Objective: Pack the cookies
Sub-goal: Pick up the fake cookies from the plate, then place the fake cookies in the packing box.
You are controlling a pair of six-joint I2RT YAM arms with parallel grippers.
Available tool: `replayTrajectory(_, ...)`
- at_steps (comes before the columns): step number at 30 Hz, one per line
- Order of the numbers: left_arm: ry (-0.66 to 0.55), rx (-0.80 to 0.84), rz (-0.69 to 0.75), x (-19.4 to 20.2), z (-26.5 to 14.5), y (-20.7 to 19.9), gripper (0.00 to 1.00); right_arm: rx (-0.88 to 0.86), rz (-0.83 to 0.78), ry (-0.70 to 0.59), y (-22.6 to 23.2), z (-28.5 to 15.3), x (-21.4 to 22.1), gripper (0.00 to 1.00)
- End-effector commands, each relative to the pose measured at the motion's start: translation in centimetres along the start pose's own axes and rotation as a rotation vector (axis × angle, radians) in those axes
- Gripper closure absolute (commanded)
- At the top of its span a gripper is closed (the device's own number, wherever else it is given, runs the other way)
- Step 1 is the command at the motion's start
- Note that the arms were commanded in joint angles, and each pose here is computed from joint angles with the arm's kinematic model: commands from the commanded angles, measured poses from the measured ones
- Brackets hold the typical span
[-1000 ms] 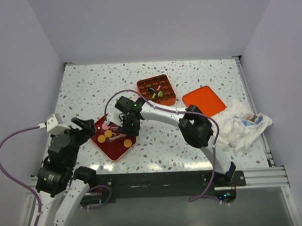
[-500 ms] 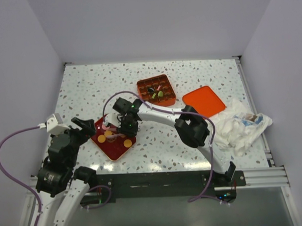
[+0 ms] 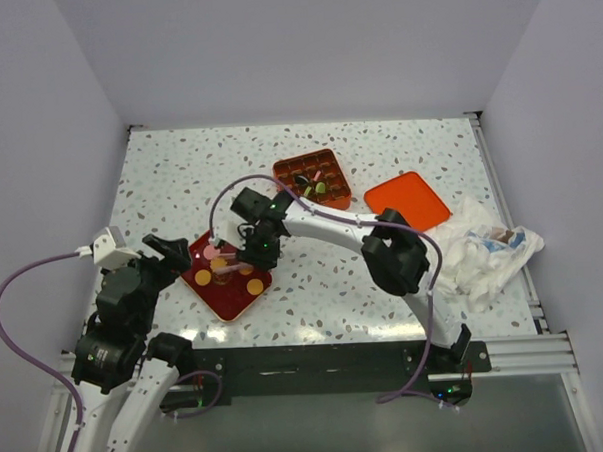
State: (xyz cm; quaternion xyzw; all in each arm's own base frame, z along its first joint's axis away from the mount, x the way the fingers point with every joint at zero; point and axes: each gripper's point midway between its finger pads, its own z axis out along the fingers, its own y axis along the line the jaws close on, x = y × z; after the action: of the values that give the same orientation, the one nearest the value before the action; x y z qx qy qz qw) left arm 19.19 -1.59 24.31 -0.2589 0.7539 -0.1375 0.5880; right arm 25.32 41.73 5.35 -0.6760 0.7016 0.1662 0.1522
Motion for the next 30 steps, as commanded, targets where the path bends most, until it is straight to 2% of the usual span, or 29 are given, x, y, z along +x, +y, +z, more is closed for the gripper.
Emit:
replayTrajectory(1,-0.036,0.021,-0.017,-1.0,0.2,-0.8,0.11,0.040,0.004,-0.152,-2.2,-7.8,-1.7,0.90)
replayTrajectory(8,-0.027,0.031,-0.010,-0.5,0.8,-1.0,0.11,0.159,0.132,-0.156,-8.1,-13.6,3.1,0.92)
replayTrajectory(15,-0.011,0.042,-0.003,0.2,1.3,-1.2,0.11,0.324,0.375,-0.116,-17.5,-17.8,11.4,0.91)
replayTrajectory(19,-0.007,0.047,-0.003,0.3,1.4,-1.2,0.11,0.361,0.444,-0.072,-20.6,-17.7,14.8,0.91)
replayTrajectory(23,-0.007,0.049,-0.006,0.3,1.3,-1.2,0.11,0.392,0.467,-0.061,-22.6,-17.9,16.0,0.90)
replayTrajectory(30,-0.012,0.045,-0.017,0.3,1.1,-1.1,0.11,0.365,0.486,-0.041,-23.2,-16.6,16.9,0.89)
